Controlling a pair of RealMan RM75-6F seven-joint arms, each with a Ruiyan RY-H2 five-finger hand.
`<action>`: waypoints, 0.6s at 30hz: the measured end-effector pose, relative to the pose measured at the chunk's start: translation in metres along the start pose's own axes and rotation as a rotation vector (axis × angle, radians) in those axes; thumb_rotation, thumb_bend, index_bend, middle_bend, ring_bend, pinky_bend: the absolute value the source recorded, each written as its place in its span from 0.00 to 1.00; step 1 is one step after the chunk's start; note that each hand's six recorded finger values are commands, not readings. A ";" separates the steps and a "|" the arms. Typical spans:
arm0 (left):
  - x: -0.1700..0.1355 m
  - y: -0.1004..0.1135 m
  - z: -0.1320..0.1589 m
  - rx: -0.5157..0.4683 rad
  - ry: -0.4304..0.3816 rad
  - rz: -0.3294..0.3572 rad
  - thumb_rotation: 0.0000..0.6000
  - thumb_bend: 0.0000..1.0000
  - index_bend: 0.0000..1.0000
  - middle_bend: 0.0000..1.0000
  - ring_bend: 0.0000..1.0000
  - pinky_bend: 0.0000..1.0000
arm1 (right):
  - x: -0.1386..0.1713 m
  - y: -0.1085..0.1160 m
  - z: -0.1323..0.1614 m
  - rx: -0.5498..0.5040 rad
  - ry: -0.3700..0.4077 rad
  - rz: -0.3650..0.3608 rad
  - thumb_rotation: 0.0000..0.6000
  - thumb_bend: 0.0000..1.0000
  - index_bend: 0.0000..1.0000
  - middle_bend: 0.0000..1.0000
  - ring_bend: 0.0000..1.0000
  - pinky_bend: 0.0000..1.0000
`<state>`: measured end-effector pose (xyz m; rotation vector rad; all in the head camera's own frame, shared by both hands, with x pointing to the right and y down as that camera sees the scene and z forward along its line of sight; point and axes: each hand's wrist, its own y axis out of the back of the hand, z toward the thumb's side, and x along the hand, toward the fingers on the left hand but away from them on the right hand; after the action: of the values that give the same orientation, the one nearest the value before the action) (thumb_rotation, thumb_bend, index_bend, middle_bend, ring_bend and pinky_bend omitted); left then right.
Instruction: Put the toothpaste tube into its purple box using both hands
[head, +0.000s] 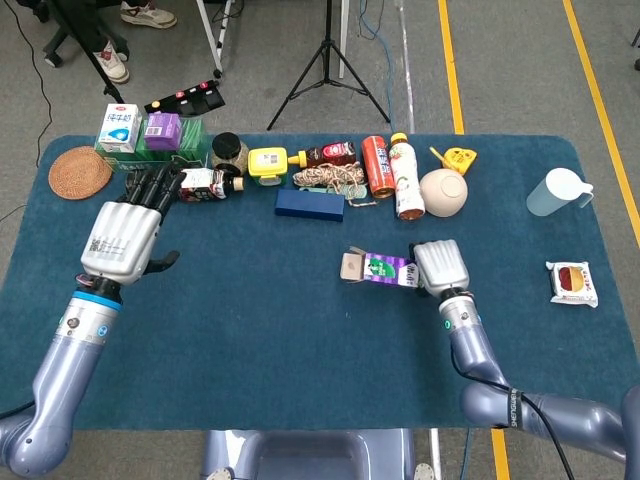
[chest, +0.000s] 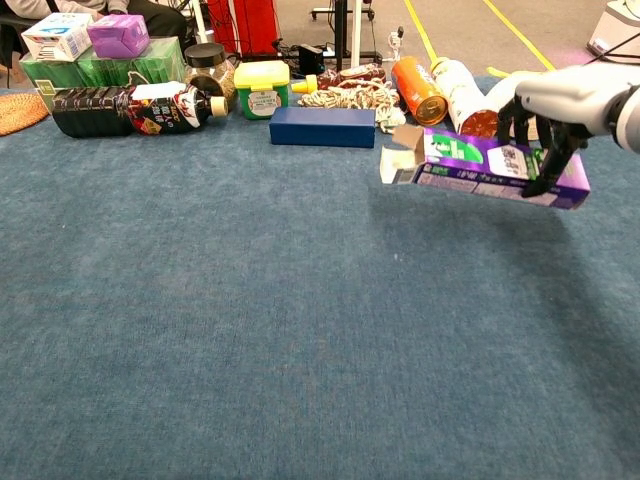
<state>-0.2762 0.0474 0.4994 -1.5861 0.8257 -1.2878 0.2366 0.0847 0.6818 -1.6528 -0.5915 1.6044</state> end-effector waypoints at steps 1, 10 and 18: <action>-0.001 -0.002 -0.002 -0.002 -0.001 -0.005 1.00 0.11 0.00 0.00 0.00 0.38 | 0.001 -0.004 0.001 -0.013 -0.001 0.026 1.00 0.00 0.00 0.02 0.03 0.30; -0.014 -0.013 -0.024 -0.059 0.010 -0.035 1.00 0.06 0.00 0.00 0.00 0.31 | 0.014 0.015 0.012 -0.132 0.056 0.032 1.00 0.00 0.00 0.00 0.00 0.19; -0.050 -0.031 -0.049 -0.128 -0.004 -0.057 1.00 0.00 0.00 0.00 0.00 0.19 | 0.040 0.042 -0.009 -0.098 0.149 -0.134 1.00 0.00 0.00 0.00 0.00 0.16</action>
<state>-0.3371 0.0927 0.5120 -1.7235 0.8814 -1.2937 0.2423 0.0880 0.6233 -1.7484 -0.6977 1.3631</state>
